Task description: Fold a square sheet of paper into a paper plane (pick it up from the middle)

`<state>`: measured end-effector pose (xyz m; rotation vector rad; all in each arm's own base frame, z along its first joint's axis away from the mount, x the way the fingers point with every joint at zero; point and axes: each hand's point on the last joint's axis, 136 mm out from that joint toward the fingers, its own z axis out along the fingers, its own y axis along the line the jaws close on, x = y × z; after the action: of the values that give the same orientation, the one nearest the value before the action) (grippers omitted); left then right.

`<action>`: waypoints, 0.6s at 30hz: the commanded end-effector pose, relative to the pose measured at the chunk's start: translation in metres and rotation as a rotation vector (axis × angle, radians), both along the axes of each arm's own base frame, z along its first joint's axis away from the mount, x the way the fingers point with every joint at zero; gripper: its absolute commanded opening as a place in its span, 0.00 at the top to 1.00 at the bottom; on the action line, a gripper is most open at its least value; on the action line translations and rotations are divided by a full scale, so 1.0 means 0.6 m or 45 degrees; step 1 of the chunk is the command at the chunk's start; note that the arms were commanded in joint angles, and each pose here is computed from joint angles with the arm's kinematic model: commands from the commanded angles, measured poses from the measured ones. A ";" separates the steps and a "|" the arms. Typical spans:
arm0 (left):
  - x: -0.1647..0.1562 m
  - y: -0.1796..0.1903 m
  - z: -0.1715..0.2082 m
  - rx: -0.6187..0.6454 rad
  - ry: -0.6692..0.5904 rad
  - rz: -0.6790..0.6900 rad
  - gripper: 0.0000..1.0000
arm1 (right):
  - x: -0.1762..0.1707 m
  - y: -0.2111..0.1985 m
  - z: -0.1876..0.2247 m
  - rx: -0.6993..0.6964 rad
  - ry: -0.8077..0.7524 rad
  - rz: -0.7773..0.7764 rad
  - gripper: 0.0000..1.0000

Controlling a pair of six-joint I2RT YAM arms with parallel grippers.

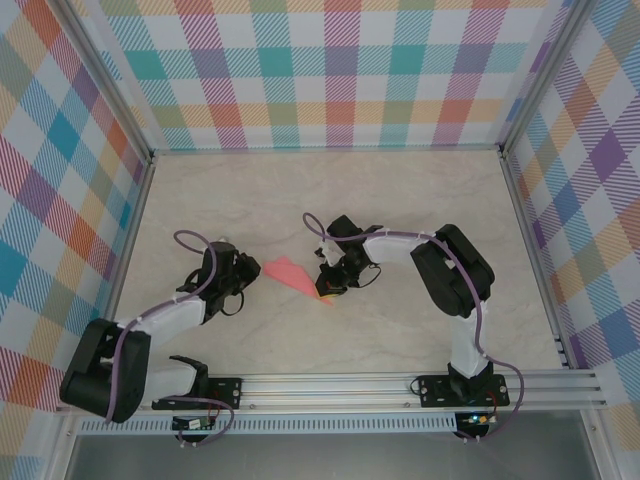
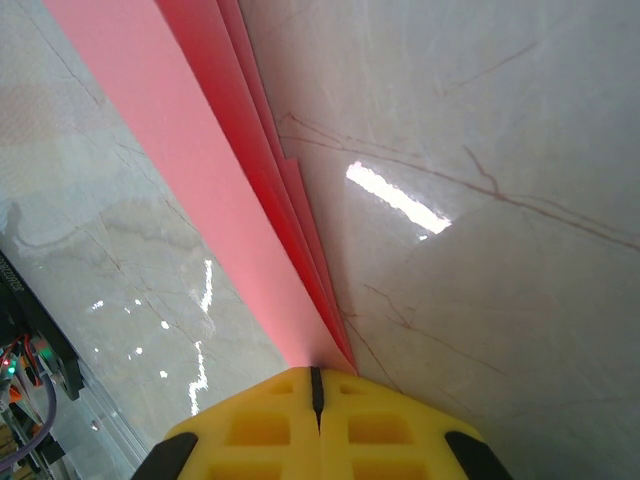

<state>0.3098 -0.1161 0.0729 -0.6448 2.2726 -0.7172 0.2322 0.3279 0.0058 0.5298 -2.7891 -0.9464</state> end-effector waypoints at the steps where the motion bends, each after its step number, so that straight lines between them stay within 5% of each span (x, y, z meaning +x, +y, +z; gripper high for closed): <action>1: -0.012 -0.044 0.031 -0.063 -0.045 -0.132 0.90 | -0.054 -0.127 -0.134 -0.508 0.105 -0.002 1.00; 11: -0.025 -0.200 0.005 -0.168 0.033 -0.493 0.92 | -0.056 -0.128 -0.136 -0.509 0.109 -0.006 1.00; 18: -0.027 -0.227 -0.054 -0.106 0.139 -0.484 0.92 | -0.058 -0.129 -0.138 -0.511 0.115 -0.005 1.00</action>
<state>0.2878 -0.2474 0.0405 -0.2769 2.5244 -0.9823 0.2319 0.3278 0.0053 0.5277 -2.7858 -0.9480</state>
